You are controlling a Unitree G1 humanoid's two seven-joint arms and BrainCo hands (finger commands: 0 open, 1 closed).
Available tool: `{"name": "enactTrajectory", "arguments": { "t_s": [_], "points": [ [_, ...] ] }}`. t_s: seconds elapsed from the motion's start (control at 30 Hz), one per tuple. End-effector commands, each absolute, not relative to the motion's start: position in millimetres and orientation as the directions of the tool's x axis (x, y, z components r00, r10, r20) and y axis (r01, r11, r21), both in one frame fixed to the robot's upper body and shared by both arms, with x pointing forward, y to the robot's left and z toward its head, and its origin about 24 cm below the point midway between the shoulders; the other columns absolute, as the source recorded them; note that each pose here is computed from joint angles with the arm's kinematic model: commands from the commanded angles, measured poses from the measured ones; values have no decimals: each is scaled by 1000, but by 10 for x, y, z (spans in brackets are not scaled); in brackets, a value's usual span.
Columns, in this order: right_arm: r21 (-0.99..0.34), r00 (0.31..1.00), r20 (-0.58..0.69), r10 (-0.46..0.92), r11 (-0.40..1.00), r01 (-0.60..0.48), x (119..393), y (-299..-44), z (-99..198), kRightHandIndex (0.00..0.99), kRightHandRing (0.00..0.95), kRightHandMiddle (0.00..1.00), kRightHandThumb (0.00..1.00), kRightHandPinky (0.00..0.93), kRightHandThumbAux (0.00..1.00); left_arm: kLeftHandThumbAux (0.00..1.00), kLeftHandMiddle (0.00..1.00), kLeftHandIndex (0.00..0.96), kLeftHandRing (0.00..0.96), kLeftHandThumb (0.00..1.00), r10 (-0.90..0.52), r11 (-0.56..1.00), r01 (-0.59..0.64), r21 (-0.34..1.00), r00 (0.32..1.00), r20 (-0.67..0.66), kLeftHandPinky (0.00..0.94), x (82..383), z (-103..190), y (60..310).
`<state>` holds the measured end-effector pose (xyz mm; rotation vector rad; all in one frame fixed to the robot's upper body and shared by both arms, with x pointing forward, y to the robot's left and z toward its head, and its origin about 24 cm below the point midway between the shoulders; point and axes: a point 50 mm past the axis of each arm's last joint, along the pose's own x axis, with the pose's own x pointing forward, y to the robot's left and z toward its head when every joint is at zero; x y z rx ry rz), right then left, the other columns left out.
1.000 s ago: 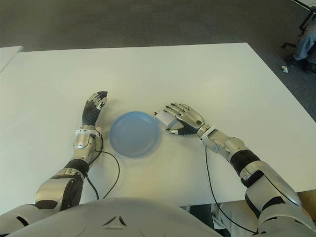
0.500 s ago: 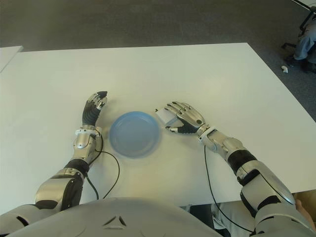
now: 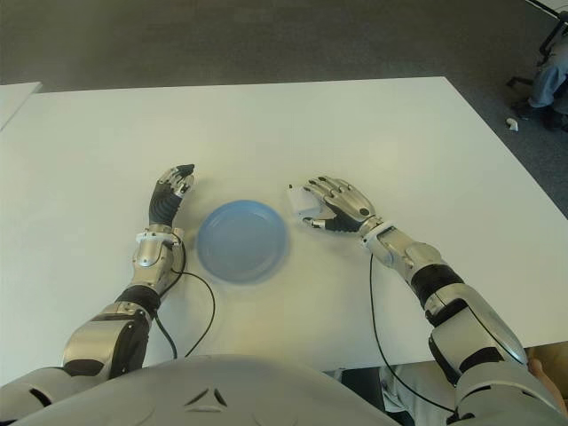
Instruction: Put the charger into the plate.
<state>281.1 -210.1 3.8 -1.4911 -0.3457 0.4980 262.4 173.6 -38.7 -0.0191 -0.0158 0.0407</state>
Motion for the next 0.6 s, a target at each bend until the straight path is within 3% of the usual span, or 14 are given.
{"name": "enactTrajectory", "arguments": {
  "t_s": [0.03,0.6],
  "points": [
    [-988,862,-98,497,53,-143,2728,-2102,-26,0,0,0,277,0,79,519,241,309,177,22,12,999,-22,-33,963,-271,150,2013,-944,1651],
    [-989,890,10,457,133,-57,2652,-1884,-100,0,0,0,275,0,87,494,247,310,173,3,-17,1000,17,-2,963,-267,128,2010,-938,1662]
  ]
}}
